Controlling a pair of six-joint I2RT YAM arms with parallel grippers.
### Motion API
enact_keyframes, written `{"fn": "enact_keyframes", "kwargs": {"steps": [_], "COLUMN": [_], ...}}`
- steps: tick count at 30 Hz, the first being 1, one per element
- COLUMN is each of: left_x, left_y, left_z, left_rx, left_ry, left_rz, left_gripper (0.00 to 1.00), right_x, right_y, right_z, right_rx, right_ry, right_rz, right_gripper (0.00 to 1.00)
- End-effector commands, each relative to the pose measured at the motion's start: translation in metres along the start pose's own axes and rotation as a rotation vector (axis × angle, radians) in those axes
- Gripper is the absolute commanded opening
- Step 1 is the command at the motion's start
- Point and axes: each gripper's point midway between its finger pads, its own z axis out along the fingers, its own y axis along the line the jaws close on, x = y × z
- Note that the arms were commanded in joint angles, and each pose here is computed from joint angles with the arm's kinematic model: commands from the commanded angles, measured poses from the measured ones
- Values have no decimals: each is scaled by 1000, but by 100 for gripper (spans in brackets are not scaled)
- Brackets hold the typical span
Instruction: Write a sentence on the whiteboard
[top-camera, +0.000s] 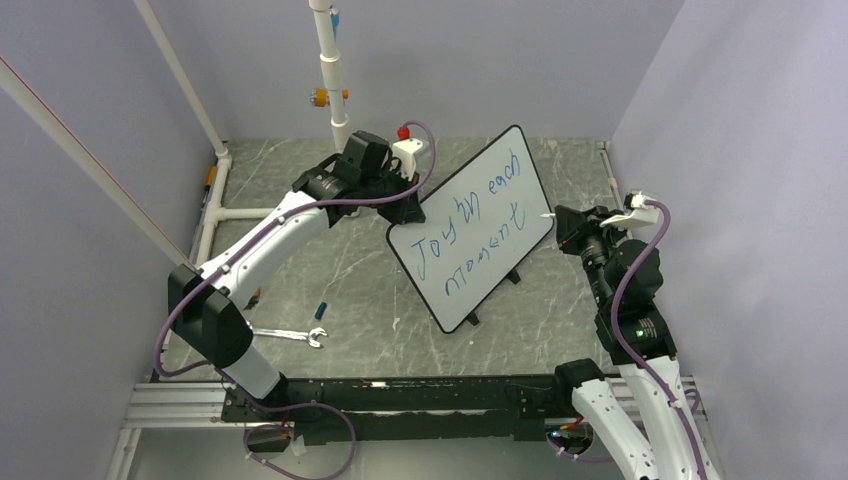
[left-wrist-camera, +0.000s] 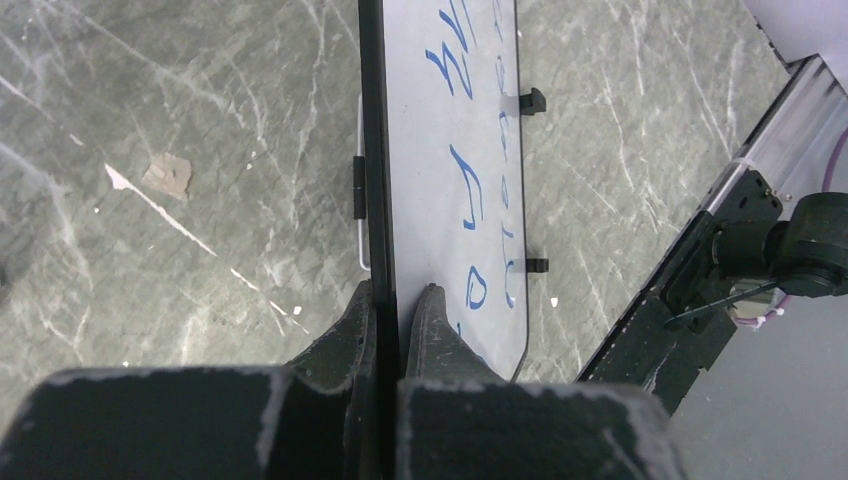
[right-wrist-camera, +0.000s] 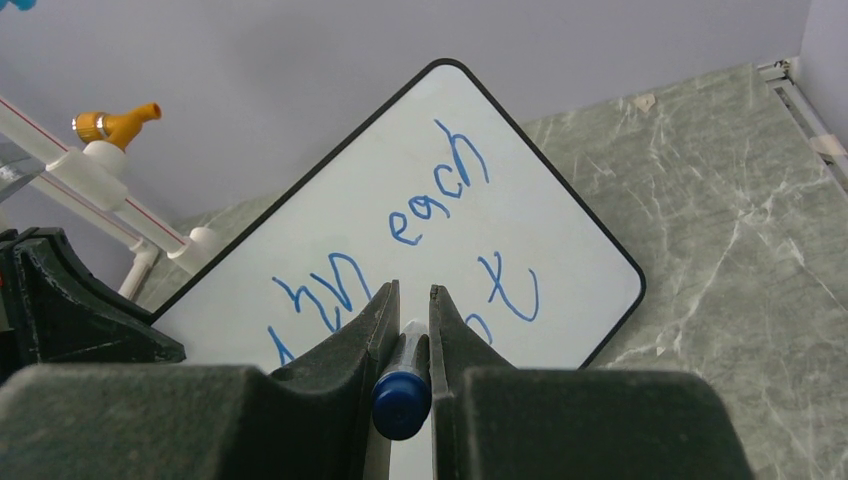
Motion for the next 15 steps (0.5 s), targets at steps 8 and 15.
{"fn": "enact_keyframes", "kwargs": {"steps": [8,15], "left_x": [133,141], "left_y": [74,62], "left_z": [-16,-28], "left_rx": [-292,-217], "left_ry": [467,468], "left_rz": [102,107], "left_gripper": [0,0], "right_x": [1,8], "right_y": [1,-1], "right_z": [4,6], "right_rx": [-5,2], "right_ry": [-8,6], "right_rz": [3,15], "right_gripper": [0,0]}}
